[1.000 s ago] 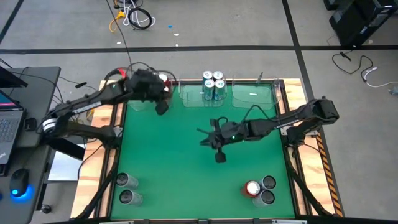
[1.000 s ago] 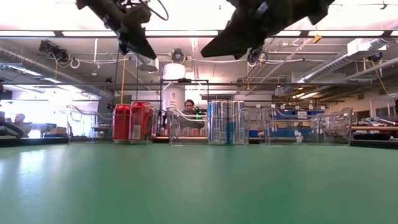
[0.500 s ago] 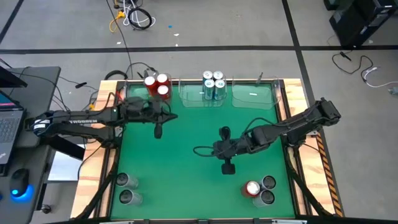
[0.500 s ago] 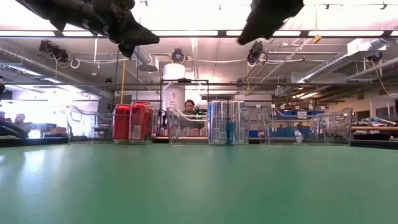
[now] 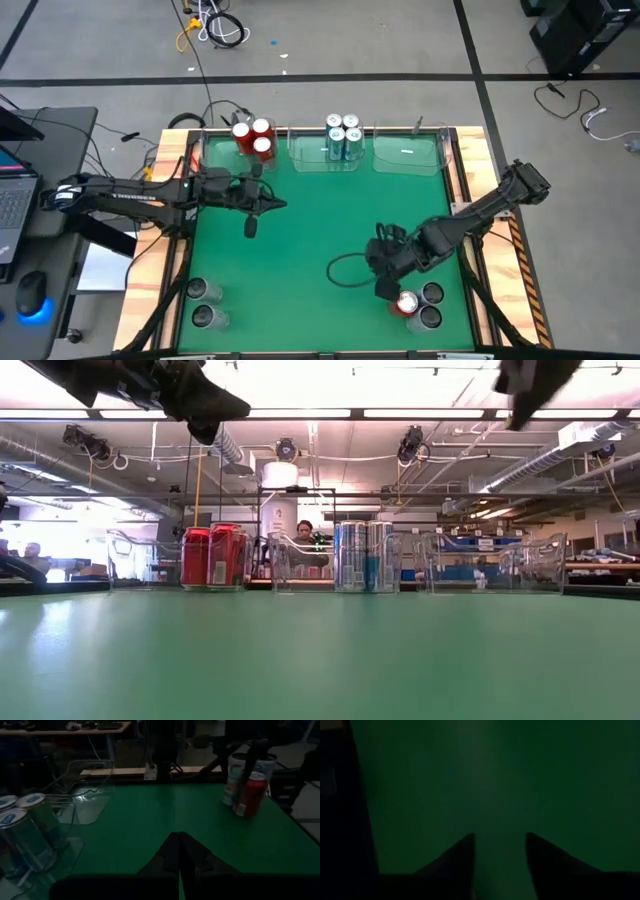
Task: Sort soda cans
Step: Put the red soda can into the transparent left bin
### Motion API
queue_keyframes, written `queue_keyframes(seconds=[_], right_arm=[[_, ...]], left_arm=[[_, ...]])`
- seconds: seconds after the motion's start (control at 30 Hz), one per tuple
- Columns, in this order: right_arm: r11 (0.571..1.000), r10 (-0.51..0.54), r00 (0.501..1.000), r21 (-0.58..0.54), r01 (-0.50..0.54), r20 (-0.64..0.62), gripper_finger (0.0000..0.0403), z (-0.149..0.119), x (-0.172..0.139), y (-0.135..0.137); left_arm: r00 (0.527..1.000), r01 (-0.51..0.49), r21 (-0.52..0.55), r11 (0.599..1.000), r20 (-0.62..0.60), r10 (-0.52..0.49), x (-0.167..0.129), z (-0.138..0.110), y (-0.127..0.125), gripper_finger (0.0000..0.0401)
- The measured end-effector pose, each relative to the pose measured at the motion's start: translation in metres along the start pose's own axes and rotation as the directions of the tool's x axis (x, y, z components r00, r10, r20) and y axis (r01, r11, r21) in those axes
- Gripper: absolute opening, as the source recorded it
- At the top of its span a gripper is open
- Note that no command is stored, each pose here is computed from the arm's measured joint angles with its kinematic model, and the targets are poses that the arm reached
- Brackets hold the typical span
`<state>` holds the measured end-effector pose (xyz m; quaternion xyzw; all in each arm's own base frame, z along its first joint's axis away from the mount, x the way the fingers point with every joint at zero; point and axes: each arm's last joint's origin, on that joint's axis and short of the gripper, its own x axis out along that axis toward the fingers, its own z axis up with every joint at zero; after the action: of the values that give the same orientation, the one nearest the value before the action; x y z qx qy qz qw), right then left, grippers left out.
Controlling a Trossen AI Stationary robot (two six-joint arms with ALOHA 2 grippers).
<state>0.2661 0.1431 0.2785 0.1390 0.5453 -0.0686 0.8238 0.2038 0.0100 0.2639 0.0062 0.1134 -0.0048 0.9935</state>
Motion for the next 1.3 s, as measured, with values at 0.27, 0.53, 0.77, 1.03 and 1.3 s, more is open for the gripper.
queue_keyframes(seconds=[0.27,0.53,0.77,1.03,1.3], right_arm=[[0.994,0.077,0.988,0.087,-0.065,-0.137,0.0283,-0.022,-0.004,0.015],[0.982,0.152,0.968,0.140,-0.126,-0.199,0.0326,-0.032,-0.007,0.026],[0.982,0.163,0.963,0.126,-0.138,-0.216,0.0323,-0.044,-0.009,0.035],[0.986,0.148,0.948,0.112,-0.120,-0.282,0.0323,-0.048,0.007,0.043],[0.993,0.121,0.920,0.052,-0.110,-0.374,0.0325,-0.052,0.034,0.051]], left_arm=[[1.000,0.003,0.015,1.000,-0.031,-0.003,0.000,-0.003,-0.001,0.0001],[0.999,0.004,0.027,1.000,-0.041,-0.003,0.000,-0.004,-0.001,0.0001],[0.999,0.004,0.027,1.000,-0.042,-0.003,0.000,-0.004,-0.001,0.0001],[0.999,0.004,0.027,1.000,-0.045,-0.003,0.000,-0.004,-0.001,0.0001],[0.999,0.004,0.027,1.000,-0.048,-0.003,0.000,-0.005,-0.001,0.0001]])
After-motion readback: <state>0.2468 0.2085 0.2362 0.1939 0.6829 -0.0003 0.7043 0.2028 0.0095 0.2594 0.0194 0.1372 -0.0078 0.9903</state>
